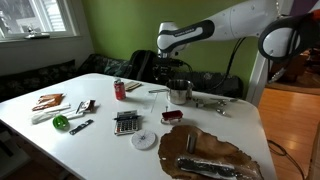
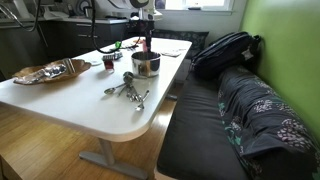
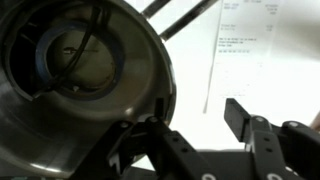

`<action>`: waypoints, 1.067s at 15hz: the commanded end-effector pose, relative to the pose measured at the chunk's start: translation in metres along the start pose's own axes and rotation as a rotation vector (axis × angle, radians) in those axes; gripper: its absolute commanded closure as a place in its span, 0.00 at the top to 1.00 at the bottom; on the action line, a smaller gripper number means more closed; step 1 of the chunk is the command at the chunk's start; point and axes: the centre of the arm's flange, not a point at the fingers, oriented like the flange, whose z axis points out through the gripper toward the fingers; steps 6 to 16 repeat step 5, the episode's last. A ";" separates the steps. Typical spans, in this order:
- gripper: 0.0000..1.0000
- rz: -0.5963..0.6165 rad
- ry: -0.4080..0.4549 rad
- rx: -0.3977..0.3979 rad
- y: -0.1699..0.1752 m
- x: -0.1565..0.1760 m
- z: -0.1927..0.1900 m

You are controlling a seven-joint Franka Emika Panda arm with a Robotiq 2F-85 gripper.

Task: Move the silver pot a little forward on the table

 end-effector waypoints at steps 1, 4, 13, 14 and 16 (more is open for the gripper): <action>0.96 -0.058 0.062 0.115 -0.012 0.001 -0.053; 1.00 -0.201 0.100 0.248 -0.012 -0.005 -0.090; 1.00 -0.137 0.111 0.176 -0.029 0.006 -0.079; 1.00 -0.137 0.111 0.176 -0.029 0.006 -0.079; 1.00 -0.137 0.111 0.176 -0.029 0.006 -0.079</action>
